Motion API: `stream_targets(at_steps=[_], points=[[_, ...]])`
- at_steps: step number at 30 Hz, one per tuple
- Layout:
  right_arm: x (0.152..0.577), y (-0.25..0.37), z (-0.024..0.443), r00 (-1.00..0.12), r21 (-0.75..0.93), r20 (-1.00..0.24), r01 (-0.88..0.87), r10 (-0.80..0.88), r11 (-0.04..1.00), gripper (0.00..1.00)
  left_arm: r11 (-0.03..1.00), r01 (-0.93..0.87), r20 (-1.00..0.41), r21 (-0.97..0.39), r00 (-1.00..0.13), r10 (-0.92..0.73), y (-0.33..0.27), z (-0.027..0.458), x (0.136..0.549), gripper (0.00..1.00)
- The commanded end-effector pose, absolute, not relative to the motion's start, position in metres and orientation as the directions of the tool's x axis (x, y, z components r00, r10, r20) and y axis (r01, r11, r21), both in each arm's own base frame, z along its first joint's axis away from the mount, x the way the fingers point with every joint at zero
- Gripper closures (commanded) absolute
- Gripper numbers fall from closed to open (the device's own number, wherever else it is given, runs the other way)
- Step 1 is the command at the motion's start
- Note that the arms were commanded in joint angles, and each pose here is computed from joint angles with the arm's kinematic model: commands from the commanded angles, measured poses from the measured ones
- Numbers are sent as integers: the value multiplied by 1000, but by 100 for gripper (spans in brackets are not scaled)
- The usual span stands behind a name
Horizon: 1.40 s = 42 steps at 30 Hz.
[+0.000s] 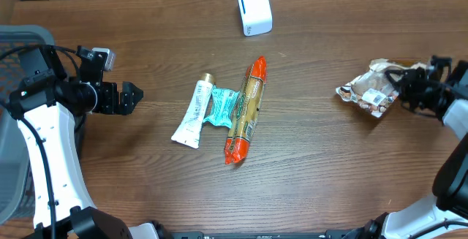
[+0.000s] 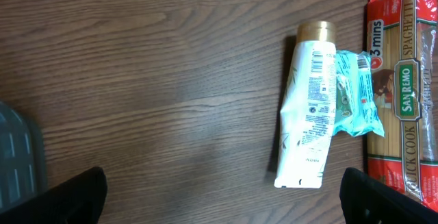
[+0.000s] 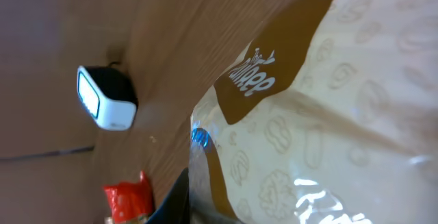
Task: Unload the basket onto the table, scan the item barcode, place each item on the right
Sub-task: 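Carry the bread bag to the right side and release it, then move the right gripper to the spaghetti pack and grasp it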
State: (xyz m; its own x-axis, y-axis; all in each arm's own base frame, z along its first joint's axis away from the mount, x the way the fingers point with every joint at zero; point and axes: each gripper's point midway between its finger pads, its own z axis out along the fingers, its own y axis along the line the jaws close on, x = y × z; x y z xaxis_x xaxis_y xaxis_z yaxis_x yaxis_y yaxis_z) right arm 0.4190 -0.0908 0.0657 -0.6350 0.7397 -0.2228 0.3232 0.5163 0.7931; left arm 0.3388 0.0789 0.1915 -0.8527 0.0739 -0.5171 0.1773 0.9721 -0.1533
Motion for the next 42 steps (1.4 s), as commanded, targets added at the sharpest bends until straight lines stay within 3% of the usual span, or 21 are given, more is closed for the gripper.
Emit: stream_targets(at_steps=[1,3,5,7,9,10,15,25,27,28,32,35,42], points=[[412,-89,60,-615,800,-161,376,772,467,73,966,205,-522,-157,-847,95,75,191,341,0],[408,-86,58,-619,800,-134,393,774,454,64,966,205,-522,-157,-847,95,75,191,341,0],[407,-83,59,-627,810,-115,390,771,438,62,966,205,-523,-157,-847,95,75,191,341,0],[408,-78,65,-639,828,-113,362,761,428,51,966,205,-523,-157,-847,95,75,191,341,0],[409,-76,76,-646,841,-126,332,753,426,12,966,205,-522,-157,-847,95,75,191,341,0],[409,-75,83,-645,844,-136,322,752,430,0,966,205,-523,-157,-847,95,75,191,341,0],[404,-81,113,-615,816,-193,332,765,473,0,966,205,-523,-157,-847,95,75,191,341,0],[369,-95,207,-554,563,-466,416,690,714,0,966,205,-523,-157,-847,95,75,191,341,0],[371,-74,225,-584,567,-485,356,651,743,0,966,204,-522,-157,-848,94,75,191,341,0],[376,-38,239,-634,619,-485,237,602,749,0,966,205,-522,-157,-847,95,75,191,341,1],[382,33,265,-719,717,-507,-46,475,695,0,966,205,-522,-157,-847,95,75,191,341,0],[391,70,267,-732,699,-552,-147,398,700,0,966,205,-522,-157,-847,95,75,191,341,1],[395,159,197,-833,618,-449,-27,323,786,0,966,204,-522,-157,-848,94,75,191,341,0]])
